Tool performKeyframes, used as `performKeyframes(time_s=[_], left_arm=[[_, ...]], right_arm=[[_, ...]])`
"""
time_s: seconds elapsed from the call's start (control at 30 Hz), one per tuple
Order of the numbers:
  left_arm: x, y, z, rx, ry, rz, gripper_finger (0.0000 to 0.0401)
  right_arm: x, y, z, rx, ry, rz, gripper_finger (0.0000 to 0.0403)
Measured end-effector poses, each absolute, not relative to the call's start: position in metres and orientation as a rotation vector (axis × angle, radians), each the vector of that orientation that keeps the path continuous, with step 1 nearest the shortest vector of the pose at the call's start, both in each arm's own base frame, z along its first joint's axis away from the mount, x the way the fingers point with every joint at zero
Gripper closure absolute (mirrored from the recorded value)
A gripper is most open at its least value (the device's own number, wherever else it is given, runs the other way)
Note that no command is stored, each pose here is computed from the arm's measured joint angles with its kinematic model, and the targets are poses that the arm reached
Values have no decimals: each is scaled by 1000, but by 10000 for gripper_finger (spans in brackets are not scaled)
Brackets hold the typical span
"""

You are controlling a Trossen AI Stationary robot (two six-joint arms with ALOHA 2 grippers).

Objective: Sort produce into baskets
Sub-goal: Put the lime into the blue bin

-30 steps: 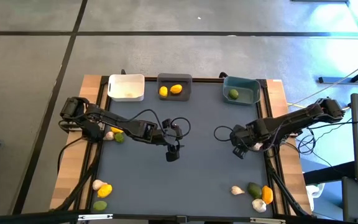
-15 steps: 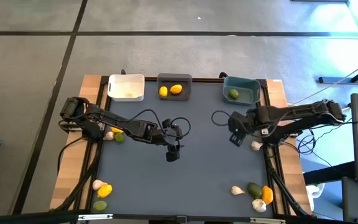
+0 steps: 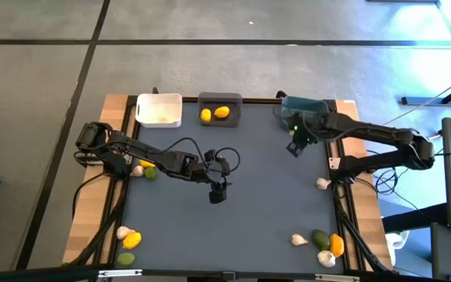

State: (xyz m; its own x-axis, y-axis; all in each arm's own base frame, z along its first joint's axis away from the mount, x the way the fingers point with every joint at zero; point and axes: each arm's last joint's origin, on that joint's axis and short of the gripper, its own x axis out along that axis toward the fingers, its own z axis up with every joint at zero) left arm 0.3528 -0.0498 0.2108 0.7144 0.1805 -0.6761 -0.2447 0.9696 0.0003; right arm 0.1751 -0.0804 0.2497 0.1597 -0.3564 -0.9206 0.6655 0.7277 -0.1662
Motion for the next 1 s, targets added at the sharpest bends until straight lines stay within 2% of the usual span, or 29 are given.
performKeyframes(time_s=[0.7, 1.0], left_arm=[[353, -50, 211, -91, 739, 236, 141], [353, -50, 211, -91, 739, 236, 141]], right_arm=[[139, -173, 262, 286, 951, -1046, 258], [142, -199, 232, 379, 1037, -1088, 258]])
